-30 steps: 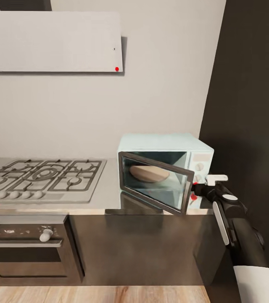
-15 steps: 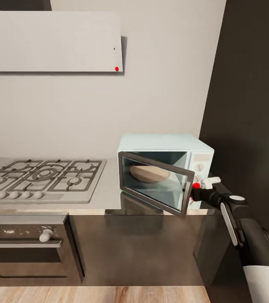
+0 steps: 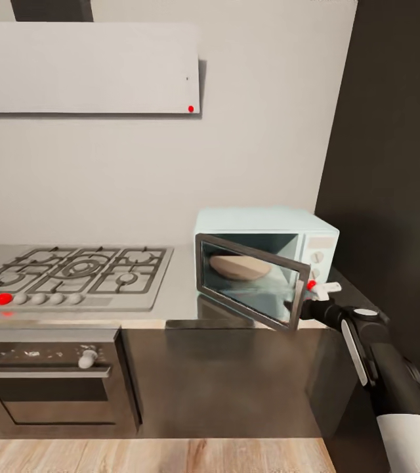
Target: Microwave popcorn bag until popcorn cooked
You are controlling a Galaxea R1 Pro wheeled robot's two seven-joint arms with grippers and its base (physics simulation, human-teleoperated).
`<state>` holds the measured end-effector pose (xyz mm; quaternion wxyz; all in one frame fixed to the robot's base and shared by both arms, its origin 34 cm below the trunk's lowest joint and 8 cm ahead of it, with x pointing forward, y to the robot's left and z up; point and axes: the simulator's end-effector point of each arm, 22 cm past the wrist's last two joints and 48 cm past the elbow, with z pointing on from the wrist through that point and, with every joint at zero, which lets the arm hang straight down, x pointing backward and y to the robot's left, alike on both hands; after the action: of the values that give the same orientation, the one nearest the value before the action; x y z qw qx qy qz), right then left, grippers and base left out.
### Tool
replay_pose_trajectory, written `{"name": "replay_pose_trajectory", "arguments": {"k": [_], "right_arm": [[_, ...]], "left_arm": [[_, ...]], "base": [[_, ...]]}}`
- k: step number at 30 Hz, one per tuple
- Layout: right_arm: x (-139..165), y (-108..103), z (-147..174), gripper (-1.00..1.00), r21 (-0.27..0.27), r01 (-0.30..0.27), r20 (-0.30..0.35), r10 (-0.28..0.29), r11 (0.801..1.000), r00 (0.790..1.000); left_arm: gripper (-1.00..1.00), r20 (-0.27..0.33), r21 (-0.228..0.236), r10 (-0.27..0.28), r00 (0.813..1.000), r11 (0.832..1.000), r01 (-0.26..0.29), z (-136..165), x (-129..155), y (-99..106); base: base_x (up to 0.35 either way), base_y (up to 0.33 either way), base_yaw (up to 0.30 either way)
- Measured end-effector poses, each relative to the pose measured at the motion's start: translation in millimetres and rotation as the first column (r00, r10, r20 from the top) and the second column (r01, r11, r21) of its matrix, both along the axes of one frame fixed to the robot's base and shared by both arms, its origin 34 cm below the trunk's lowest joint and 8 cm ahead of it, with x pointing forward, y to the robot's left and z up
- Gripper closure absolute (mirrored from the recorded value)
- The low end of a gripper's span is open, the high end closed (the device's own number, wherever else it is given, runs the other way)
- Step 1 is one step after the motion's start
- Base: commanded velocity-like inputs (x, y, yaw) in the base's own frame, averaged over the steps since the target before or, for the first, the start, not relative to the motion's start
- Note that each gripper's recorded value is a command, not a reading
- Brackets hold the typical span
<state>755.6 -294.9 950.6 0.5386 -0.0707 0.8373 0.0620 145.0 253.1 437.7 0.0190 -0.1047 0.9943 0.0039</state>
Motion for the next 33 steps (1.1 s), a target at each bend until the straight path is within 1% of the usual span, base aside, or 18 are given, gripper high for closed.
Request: {"name": "replay_pose_trajectory", "arguments": {"k": [10, 12, 15, 16, 20, 24, 26, 33], "right_arm": [[-1, -3, 1, -1.00, 0.007, -0.009, 0.001, 0.009, 1.000, 1.000], [-3, 3, 2, -1.00, 0.020, -0.039, -0.002, 0.039, 0.999, 0.999], [-7, 17, 3, -1.00, 0.047, -0.108, -0.004, 0.109, 0.993, 0.994], [-9, 18, 3, -1.00, 0.049, -0.124, -0.005, 0.124, 0.991, 0.992], [-12, 22, 4, -1.00, 0.060, -0.159, -0.007, 0.160, 0.985, 0.987], [-13, 24, 4, -1.00, 0.064, -0.167, -0.006, 0.168, 0.984, 0.986], [-14, 25, 0, -1.00, 0.073, -0.163, -0.028, 0.166, 0.984, 0.986], [-15, 25, -1, -1.00, 0.076, -0.161, -0.034, 0.164, 0.984, 0.986]], "left_arm": [[-1.00, 0.000, 0.000, 0.000, 1.000, 1.000, 0.000, 0, 0, 0], [-1.00, 0.000, 0.000, -0.001, 1.000, 1.000, 0.001, 0, 0, 0], [-1.00, 0.000, 0.000, 0.000, 1.000, 1.000, 0.000, 0, 0, 0], [-1.00, 0.000, 0.000, -0.001, 1.000, 1.000, 0.001, 0, 0, 0], [-1.00, 0.000, 0.000, -0.001, 1.000, 1.000, 0.001, 0, 0, 0], [-1.00, 0.000, 0.000, 0.000, 1.000, 1.000, 0.000, 0, 0, 0], [-1.00, 0.000, 0.000, -0.001, 1.000, 1.000, 0.001, 0, 0, 0], [-1.00, 0.000, 0.001, -0.001, 1.000, 1.000, 0.001, 0, 0, 1]], "base": [[-0.166, 0.216, 0.000], [-0.166, 0.199, 0.000], [-0.166, 0.191, 0.000], [-0.166, 0.188, 0.000], [-0.166, 0.187, 0.000], [-0.166, 0.193, 0.000], [-0.164, 0.223, 0.000], [-0.159, 0.230, 0.000]]}}
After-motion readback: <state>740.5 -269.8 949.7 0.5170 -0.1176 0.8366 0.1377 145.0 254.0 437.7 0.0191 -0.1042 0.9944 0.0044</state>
